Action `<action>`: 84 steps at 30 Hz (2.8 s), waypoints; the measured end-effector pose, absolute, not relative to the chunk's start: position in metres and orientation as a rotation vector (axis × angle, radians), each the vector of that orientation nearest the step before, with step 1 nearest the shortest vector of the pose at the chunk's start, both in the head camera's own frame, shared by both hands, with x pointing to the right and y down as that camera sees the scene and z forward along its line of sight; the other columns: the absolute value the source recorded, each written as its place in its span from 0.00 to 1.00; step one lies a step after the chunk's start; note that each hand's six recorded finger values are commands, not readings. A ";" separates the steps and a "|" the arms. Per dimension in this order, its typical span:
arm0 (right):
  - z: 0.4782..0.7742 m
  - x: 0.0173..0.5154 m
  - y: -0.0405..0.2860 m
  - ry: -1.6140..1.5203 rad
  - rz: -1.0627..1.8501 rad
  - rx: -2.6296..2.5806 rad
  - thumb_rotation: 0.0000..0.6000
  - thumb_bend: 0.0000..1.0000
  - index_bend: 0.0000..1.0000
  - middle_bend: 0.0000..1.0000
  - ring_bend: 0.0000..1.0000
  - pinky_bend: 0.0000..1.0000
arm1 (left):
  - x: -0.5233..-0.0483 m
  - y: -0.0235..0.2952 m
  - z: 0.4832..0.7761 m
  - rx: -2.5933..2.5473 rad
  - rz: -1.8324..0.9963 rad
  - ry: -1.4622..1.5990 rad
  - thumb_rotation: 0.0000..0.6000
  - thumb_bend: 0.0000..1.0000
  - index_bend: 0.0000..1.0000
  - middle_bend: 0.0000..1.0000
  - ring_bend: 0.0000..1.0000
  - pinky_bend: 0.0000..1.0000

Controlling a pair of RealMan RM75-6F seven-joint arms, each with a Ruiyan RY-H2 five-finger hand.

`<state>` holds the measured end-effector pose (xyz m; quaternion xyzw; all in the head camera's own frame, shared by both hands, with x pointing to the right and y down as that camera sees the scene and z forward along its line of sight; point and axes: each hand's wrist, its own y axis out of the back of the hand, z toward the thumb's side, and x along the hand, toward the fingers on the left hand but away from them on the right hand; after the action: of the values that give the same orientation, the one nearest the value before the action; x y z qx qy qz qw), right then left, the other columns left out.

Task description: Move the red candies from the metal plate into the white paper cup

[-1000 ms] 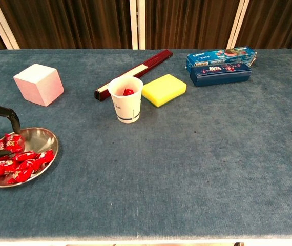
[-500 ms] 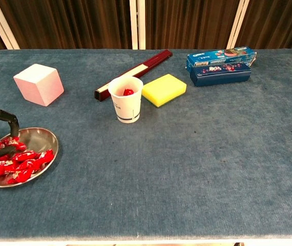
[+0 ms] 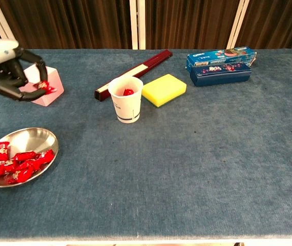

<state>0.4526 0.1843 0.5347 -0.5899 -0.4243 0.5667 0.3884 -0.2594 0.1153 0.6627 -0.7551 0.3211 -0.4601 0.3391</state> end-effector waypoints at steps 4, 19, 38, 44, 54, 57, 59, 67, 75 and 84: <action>0.533 0.455 0.186 -1.085 1.448 -1.493 1.00 0.02 0.00 0.00 0.00 0.00 | -0.220 0.092 0.660 -2.013 -1.104 0.815 0.87 0.37 0.55 0.99 0.93 0.89; 0.534 0.459 0.187 -1.097 1.466 -1.489 1.00 0.02 0.00 0.00 0.00 0.00 | -0.151 0.063 0.692 -2.093 -1.121 0.699 0.94 0.19 0.43 0.99 0.93 0.89; 0.534 0.455 0.183 -1.089 1.445 -1.497 1.00 0.02 0.00 0.00 0.00 0.00 | -0.241 0.091 0.647 -1.916 -1.121 0.760 0.90 0.19 0.44 0.99 0.92 0.89; 0.536 0.451 0.181 -1.074 1.432 -1.507 1.00 0.02 0.00 0.00 0.00 0.00 | -0.299 0.136 0.660 -1.891 -1.293 0.704 1.00 0.17 0.44 0.99 0.92 0.89; 0.535 0.446 0.180 -1.066 1.429 -1.507 1.00 0.02 0.00 0.00 0.00 0.00 | -0.348 0.170 0.686 -1.839 -1.457 0.581 1.00 0.15 0.44 0.98 0.92 0.89; 0.535 0.448 0.182 -1.070 1.435 -1.502 1.00 0.02 0.00 0.00 0.00 0.00 | -0.350 0.177 0.691 -1.838 -1.469 0.510 1.00 0.15 0.44 0.98 0.91 0.88; 0.534 0.448 0.182 -1.072 1.438 -1.499 1.00 0.02 0.00 0.00 0.00 0.00 | -0.351 0.179 0.692 -1.837 -1.468 0.482 1.00 0.15 0.44 0.98 0.91 0.88; 0.532 0.448 0.184 -1.077 1.438 -1.492 1.00 0.02 0.00 0.00 0.00 0.00 | -0.349 0.181 0.695 -1.828 -1.432 0.424 1.00 0.15 0.44 0.98 0.91 0.88; 0.530 0.446 0.186 -1.076 1.438 -1.486 1.00 0.02 0.00 0.00 0.00 0.00 | -0.343 0.182 0.704 -1.843 -1.417 0.404 1.00 0.15 0.44 0.98 0.91 0.88; 0.529 0.447 0.187 -1.080 1.444 -1.478 1.00 0.02 0.00 0.00 0.00 0.00 | -0.339 0.181 0.708 -1.843 -1.404 0.387 1.00 0.18 0.44 0.98 0.91 0.88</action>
<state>0.4471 0.1868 0.5287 -0.5826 -0.4258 0.5692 0.3942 -0.3388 0.1811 0.7077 -0.7238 0.1520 -0.5514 0.3859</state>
